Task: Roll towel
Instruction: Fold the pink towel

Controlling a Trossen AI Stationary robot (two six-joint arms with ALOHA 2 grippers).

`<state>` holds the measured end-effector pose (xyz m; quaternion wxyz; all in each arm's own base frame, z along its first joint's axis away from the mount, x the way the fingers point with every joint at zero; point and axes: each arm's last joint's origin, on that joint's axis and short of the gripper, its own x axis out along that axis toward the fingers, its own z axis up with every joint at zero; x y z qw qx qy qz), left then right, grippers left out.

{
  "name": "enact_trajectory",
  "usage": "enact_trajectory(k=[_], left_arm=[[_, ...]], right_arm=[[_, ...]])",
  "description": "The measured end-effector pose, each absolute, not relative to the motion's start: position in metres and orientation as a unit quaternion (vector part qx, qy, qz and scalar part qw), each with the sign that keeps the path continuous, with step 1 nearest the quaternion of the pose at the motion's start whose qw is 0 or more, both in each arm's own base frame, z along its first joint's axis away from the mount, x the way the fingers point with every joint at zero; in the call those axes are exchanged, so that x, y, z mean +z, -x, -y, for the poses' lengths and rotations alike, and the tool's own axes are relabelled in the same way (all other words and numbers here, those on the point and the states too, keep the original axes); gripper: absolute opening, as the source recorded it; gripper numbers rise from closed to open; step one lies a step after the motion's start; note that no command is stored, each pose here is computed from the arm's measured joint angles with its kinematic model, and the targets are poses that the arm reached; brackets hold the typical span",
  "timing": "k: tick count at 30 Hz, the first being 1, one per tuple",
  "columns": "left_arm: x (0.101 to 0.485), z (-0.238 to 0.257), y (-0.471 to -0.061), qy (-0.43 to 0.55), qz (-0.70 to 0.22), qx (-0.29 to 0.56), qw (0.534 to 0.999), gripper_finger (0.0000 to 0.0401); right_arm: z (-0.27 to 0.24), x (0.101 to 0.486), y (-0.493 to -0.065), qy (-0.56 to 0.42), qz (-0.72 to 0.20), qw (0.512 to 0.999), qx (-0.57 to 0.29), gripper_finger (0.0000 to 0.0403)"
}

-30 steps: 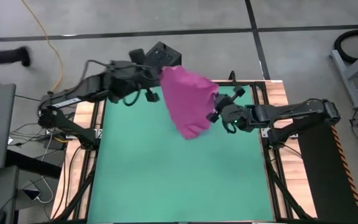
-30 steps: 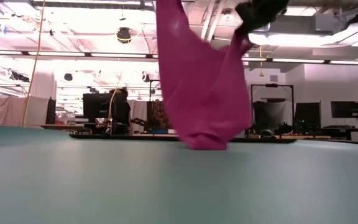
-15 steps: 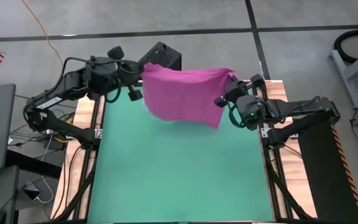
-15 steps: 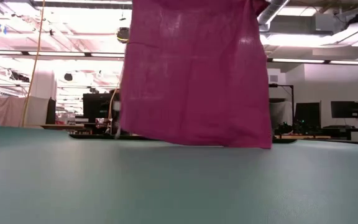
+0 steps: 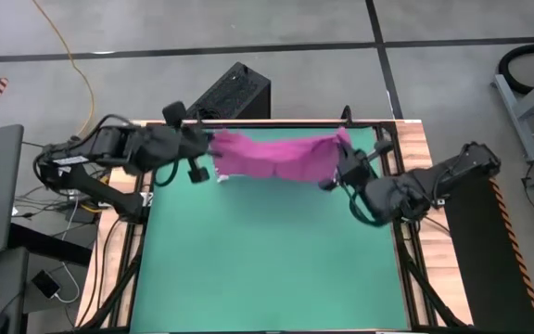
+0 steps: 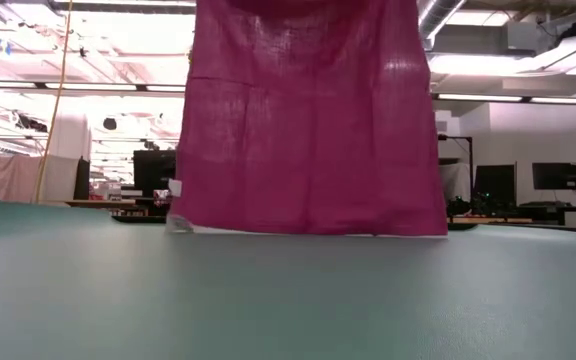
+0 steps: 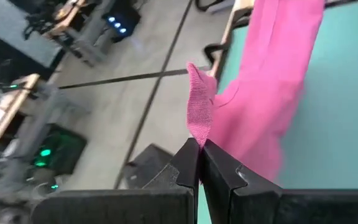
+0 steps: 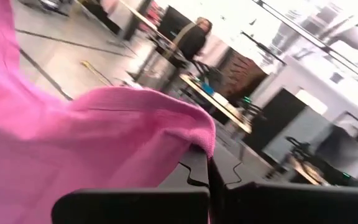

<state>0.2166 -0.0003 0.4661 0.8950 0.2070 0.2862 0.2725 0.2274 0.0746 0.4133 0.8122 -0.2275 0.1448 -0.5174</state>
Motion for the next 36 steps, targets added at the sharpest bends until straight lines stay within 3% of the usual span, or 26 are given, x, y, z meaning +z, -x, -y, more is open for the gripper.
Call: enact_trajectory(k=[8,14,23,29,36], left_arm=[[0.468,0.058,-0.205,-0.227,-0.237,0.240,0.914,0.0000],[0.468,0.075,-0.197,-0.208,-0.216,0.252,0.920,0.0000],[0.445,0.023,-0.190,-0.179,-0.336,0.370,0.848,0.0000],[0.432,-0.014,-0.190,-0.147,-0.365,0.436,0.809,0.0000],[0.367,-0.052,-0.206,-0.126,-0.392,0.402,0.818,0.0000]], right_arm=[[-0.125,0.419,-0.237,0.242,-0.129,0.849,-0.452,0.0003],[-0.125,0.417,-0.247,0.265,-0.144,0.837,-0.456,0.0003],[-0.050,0.386,-0.275,0.291,-0.218,0.745,-0.559,0.0003],[-0.002,0.349,-0.278,0.285,-0.255,0.689,-0.616,0.0003],[0.022,0.310,-0.272,0.246,-0.267,0.724,-0.586,0.0003]])
